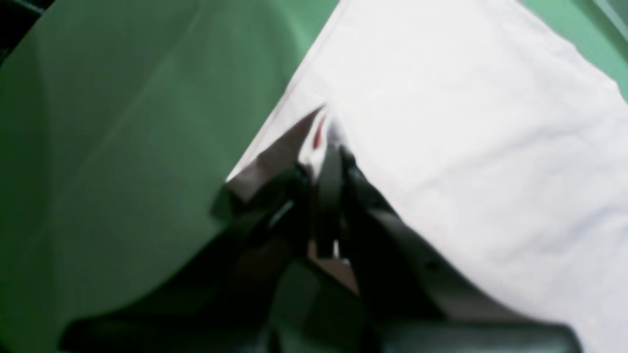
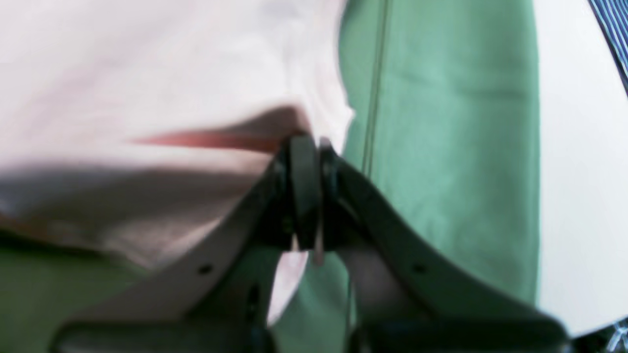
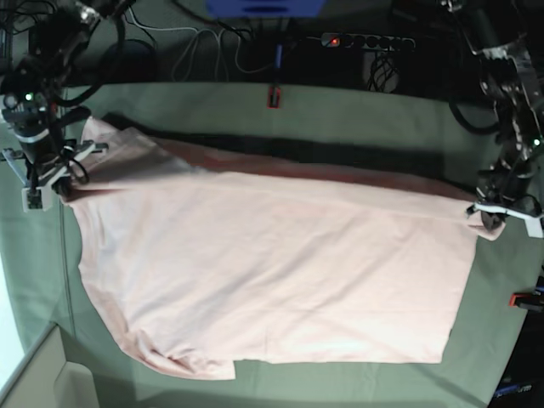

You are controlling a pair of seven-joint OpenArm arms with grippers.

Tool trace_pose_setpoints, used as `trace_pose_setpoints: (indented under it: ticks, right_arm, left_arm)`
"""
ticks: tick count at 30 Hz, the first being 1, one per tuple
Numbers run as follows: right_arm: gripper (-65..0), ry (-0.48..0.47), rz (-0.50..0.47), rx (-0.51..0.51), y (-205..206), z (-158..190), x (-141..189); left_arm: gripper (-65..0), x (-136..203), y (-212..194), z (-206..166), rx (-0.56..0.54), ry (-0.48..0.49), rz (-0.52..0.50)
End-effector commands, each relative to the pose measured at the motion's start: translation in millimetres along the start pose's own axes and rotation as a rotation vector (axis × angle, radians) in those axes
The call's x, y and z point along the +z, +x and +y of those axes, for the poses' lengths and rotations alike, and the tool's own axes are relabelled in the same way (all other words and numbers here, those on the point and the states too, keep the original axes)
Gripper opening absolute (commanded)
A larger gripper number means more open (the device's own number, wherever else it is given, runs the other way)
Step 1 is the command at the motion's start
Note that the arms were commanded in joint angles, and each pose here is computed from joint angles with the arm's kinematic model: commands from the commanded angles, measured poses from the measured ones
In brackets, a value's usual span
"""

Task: Layout the t-shirt on the table in an organized manner, then fold the t-shirt properly
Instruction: 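Fold the held t-shirt edge over onto itself with both grippers, then release the folded edge and raise both grippers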

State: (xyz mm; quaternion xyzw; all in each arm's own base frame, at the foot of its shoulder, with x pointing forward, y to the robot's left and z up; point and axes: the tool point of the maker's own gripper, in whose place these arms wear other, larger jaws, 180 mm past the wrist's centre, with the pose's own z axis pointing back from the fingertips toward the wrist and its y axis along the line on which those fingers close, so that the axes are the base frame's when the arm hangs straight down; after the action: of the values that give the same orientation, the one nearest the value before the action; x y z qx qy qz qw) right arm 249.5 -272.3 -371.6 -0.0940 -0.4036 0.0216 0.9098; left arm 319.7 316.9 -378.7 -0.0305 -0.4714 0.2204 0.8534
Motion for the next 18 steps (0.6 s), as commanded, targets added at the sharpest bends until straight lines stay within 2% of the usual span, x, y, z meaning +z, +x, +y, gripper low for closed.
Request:
trace_pose_setpoints:
  ticks: [1,11,18]
  right_arm:
    - [-65.0,-0.003,-0.052,-0.003,16,-4,-3]
    - [-65.0,0.095,-0.07,-0.011,40,16,-44]
    - [-65.0,0.111,-0.099,-0.032,67,12,-63]
  left_arm:
    - [-64.9,-4,19,-4,0.004,-0.013,-0.045]
    - [-64.9,-37,17,5,0.08,0.007,0.004]
    - [-64.6,-59,31,-6,0.135,-0.01,0.005]
